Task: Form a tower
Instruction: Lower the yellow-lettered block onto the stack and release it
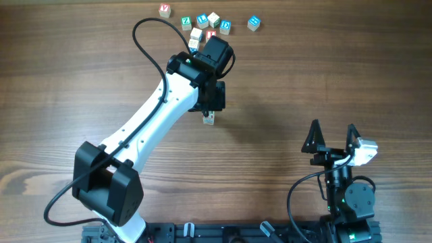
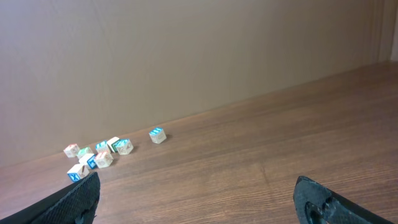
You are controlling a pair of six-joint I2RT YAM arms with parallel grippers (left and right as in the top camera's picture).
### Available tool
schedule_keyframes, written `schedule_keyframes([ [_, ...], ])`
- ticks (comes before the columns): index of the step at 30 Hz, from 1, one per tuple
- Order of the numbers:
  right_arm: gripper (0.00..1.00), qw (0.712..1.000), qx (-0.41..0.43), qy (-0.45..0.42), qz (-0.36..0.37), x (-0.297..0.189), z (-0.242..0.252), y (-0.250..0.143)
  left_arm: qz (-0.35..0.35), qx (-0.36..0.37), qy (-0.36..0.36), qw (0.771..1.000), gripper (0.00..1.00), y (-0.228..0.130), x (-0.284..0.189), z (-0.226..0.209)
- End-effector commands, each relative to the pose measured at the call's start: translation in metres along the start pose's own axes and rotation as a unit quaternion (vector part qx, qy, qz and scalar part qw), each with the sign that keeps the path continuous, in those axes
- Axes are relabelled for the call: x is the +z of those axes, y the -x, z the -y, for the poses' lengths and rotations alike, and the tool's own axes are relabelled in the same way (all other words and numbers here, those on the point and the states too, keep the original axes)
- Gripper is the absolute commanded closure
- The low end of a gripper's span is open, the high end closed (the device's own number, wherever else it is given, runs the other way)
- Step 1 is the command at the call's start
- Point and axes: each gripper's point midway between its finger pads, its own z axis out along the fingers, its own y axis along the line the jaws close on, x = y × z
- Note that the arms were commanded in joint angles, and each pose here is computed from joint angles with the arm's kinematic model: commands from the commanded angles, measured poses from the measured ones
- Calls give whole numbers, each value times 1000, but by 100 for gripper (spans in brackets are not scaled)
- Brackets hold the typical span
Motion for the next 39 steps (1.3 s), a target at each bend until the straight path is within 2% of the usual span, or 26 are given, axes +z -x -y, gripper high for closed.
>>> schedule_keyframes([
  [1, 1, 1000, -7, -7, 7, 0, 3, 3, -1, -3, 8, 1000, 69, -1, 3, -3],
  [3, 0, 1000, -7, -7, 7, 0, 3, 3, -3, -3, 5, 1000, 82, -2, 3, -2],
  [17, 0, 1000, -7, -7, 7, 0, 3, 3, 12, -4, -3, 1000, 74, 4, 1, 1],
  [39, 0, 1000, -8, -8, 6, 0, 3, 3, 27, -9, -3, 1000, 70, 11, -4, -2],
])
